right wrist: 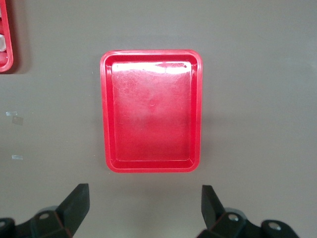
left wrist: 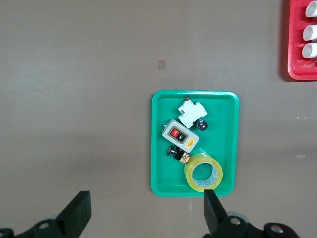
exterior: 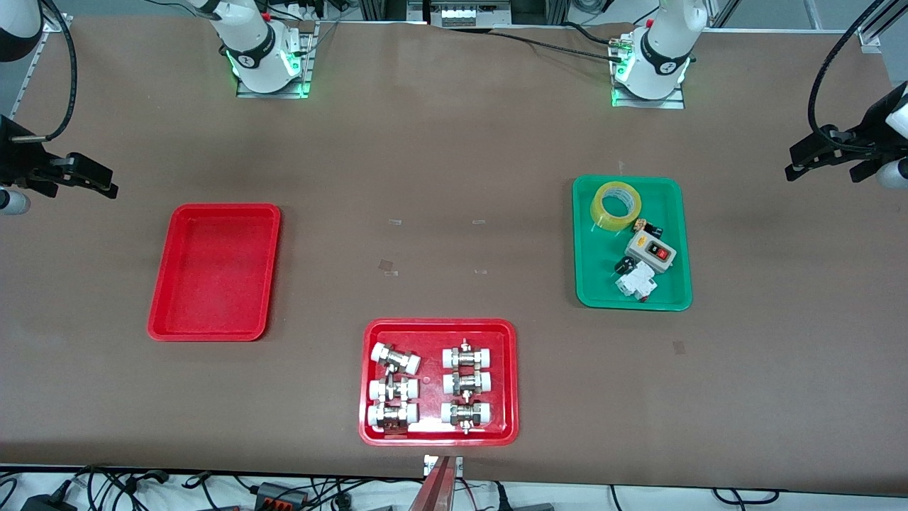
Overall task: Left arm passes tape to right arm into tray
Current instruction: 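Move the left gripper over the yellow tape roll on the green tray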
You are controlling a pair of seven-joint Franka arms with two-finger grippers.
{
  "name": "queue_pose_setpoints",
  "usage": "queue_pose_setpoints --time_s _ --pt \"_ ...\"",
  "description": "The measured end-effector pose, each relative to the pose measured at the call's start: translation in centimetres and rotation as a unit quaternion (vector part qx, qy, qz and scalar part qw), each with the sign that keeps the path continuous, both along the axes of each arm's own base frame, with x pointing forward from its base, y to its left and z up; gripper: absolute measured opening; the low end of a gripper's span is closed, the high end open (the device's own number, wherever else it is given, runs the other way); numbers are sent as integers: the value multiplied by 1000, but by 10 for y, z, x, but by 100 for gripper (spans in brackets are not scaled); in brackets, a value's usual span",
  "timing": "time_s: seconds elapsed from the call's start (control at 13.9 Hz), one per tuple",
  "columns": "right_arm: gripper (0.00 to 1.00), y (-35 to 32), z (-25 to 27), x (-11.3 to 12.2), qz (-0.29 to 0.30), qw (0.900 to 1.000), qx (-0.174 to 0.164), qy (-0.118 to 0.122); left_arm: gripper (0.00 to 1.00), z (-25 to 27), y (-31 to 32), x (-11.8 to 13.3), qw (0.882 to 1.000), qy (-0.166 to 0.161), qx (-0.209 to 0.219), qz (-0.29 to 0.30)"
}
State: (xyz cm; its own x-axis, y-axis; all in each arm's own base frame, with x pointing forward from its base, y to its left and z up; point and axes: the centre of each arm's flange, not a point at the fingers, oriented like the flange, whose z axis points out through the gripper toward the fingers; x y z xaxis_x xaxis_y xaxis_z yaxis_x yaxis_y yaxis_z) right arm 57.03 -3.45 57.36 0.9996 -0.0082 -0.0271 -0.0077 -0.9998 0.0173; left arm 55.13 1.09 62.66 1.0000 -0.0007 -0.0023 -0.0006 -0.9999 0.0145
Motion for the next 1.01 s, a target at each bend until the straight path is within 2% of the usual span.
queue_pose_setpoints --time_s 0.5,0.72,0.86,1.01 --pt "100 0 1 0 0 1000 0 -1 100 -4 0 0 1000 6 0 5" --pt "100 0 1 0 0 1000 0 -1 100 -42 -9 -1 998 51 1 30" --pt "100 0 1 0 0 1000 0 -1 100 -84 -23 -5 996 86 2 21" --pt "100 0 1 0 0 1000 0 -2 100 -134 -41 -8 995 100 4 9"
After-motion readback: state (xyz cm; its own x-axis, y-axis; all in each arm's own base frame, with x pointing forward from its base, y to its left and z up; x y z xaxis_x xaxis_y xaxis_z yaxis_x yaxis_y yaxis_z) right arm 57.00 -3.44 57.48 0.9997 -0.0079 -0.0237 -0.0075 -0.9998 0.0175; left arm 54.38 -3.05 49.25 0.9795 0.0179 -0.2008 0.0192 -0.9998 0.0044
